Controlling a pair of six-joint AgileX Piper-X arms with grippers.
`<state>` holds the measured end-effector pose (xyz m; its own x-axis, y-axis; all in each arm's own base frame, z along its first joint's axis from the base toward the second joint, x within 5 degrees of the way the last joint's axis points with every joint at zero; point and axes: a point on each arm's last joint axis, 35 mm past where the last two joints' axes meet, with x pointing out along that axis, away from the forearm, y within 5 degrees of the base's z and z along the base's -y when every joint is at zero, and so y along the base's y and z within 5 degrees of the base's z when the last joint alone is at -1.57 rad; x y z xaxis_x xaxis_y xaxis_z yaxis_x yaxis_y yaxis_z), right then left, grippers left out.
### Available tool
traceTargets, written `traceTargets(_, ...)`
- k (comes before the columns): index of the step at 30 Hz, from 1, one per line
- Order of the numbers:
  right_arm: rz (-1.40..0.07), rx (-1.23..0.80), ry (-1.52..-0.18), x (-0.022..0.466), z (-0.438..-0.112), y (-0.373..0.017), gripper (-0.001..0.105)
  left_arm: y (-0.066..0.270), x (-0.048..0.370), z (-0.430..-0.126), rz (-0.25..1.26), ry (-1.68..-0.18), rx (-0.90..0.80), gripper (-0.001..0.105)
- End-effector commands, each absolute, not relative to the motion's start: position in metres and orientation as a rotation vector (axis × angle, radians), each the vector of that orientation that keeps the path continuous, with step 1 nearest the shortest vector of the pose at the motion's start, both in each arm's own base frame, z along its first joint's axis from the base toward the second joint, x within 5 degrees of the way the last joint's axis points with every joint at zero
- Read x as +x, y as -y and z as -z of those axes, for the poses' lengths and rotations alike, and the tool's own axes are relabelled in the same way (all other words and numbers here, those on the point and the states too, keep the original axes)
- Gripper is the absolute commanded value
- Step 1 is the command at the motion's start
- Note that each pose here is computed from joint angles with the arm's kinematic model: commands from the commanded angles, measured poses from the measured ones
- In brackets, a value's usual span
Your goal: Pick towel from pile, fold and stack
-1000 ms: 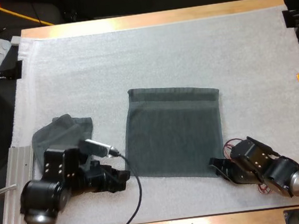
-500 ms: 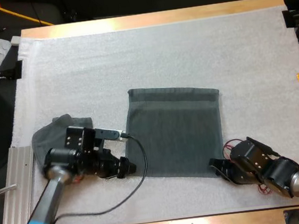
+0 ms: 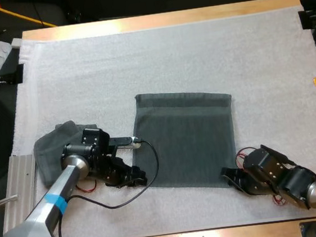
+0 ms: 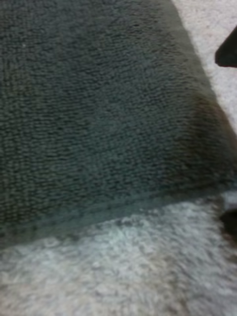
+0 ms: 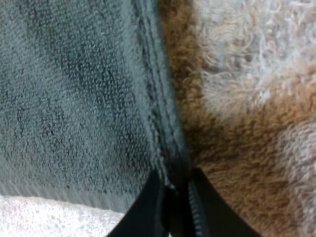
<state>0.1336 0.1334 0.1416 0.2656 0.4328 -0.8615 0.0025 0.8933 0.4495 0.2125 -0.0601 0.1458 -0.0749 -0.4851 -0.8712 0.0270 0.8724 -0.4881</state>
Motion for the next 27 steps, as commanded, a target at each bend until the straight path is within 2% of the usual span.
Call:
traceTargets(1,-0.307,0.389,-1.277,0.133,-0.142,-0.134,0.0,0.061,0.214,-0.138,0.451,-1.625,-0.399,0.057)
traceTargets(7,-0.313,0.395,-1.279,0.133,-0.143,-0.134,0.0,0.065,0.218,-0.133,0.499,-1.621,-0.451,0.053)
traceTargets(17,-0.312,0.392,-1.282,0.133,-0.143,-0.134,0.0,0.065,0.219,-0.125,0.495,-1.655,-0.467,0.048)
traceTargets(19,-0.313,0.392,-1.281,0.134,-0.143,-0.134,0.0,0.065,0.218,-0.125,0.496,-1.661,-0.473,0.042)
traceTargets(25,-0.326,0.387,-1.278,0.134,-0.144,-0.135,0.0,0.064,0.214,-0.126,0.498,-1.692,-0.482,0.003)
traceTargets(27,-0.342,0.378,-1.28,0.134,-0.145,-0.136,0.001,0.064,0.212,-0.128,0.512,-1.699,-0.483,0.001)
